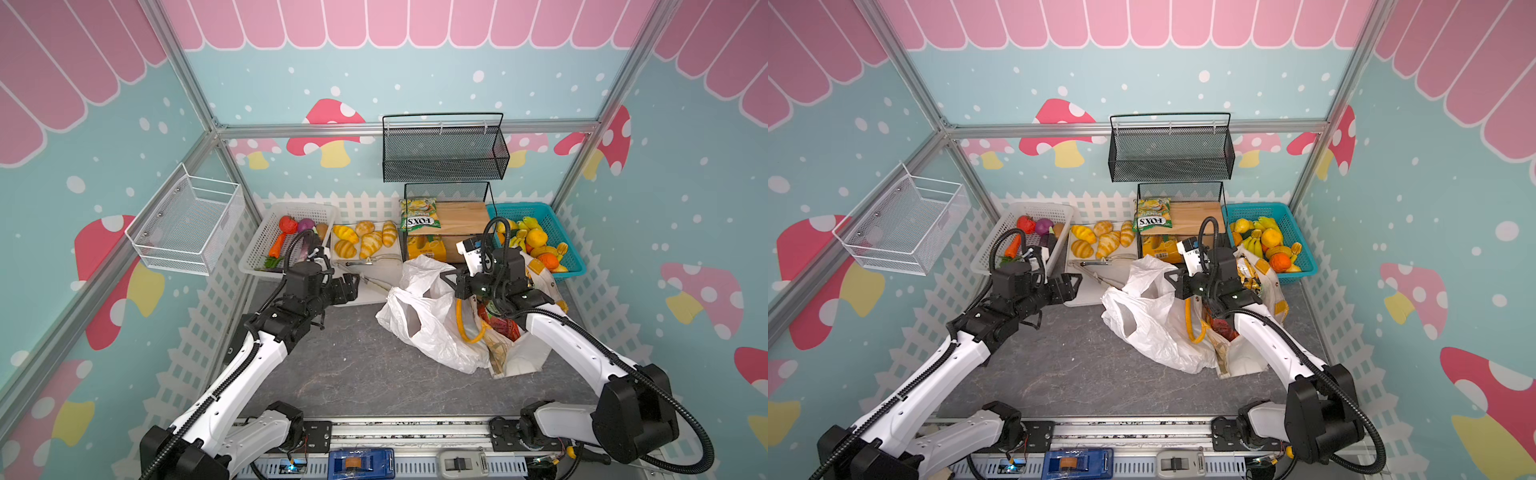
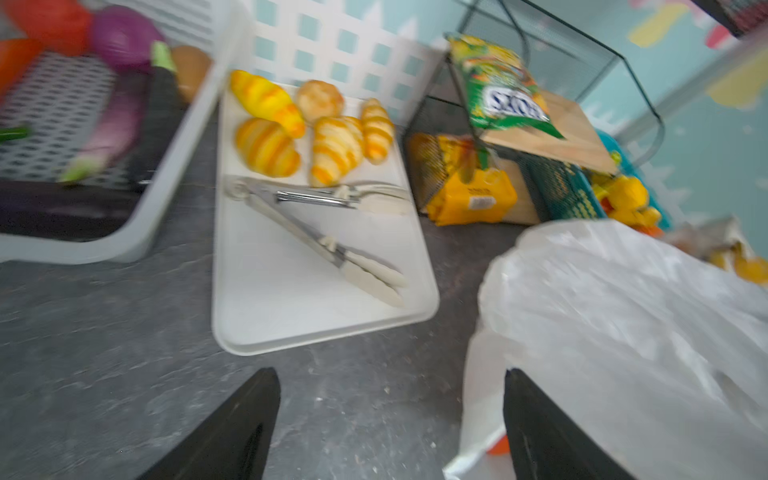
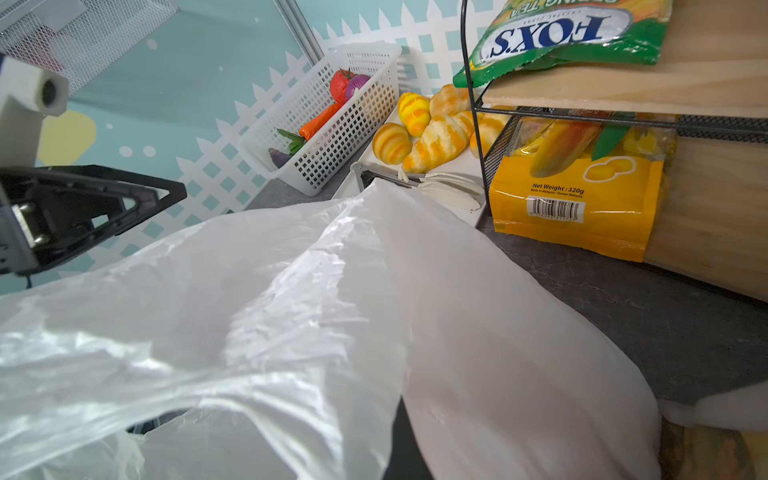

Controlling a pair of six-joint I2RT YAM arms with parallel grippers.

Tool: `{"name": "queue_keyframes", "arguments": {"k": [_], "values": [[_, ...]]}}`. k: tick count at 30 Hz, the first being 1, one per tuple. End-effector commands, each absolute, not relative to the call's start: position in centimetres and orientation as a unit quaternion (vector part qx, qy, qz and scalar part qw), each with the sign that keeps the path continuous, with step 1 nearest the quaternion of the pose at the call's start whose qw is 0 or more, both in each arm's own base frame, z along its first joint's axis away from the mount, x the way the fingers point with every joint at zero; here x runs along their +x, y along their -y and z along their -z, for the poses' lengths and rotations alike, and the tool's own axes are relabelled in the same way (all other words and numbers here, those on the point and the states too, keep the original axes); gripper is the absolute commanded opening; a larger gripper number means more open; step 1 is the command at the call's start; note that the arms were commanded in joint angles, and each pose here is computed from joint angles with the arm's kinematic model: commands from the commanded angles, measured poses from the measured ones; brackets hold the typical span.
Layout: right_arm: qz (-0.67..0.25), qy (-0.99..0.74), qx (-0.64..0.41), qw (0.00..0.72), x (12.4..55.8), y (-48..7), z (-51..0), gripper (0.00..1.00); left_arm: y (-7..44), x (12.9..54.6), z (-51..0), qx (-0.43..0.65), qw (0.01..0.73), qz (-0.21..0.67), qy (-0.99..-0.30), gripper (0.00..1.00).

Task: Place the mixed food into the grocery bags and tie them
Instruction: 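Release the pepper and move the left gripper back to the vegetable basket, then grasp the dark eggplant by its green stem with the left gripper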

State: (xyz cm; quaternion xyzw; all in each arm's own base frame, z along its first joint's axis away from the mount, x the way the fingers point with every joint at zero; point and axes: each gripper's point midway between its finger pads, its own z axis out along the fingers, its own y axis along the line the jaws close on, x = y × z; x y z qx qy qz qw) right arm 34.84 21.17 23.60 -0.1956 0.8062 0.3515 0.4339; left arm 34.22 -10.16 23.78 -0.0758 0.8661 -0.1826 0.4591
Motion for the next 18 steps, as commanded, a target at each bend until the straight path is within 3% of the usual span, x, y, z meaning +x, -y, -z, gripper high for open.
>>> {"name": "queue_keyframes", "arguments": {"k": [1, 10, 18], "values": [[-0.352, -0.803, -0.197, 0.439, 35.1, -21.1, -23.3, 0.01, 5.4, 37.1, -24.2, -0.155, 0.474, 0.112, -0.859, 0.85], [-0.351, -0.803, -0.209, 0.434, 35.4, -21.4, -22.6, 0.01, -2.8, 44.5, -20.2, -0.151, 0.402, -0.092, -0.898, 0.84], [-0.355, -0.799, -0.221, 0.431, 35.9, -21.8, -22.4, 0.02, -6.4, 50.0, -15.8, -0.133, 0.320, -0.147, -0.926, 0.81]]}}
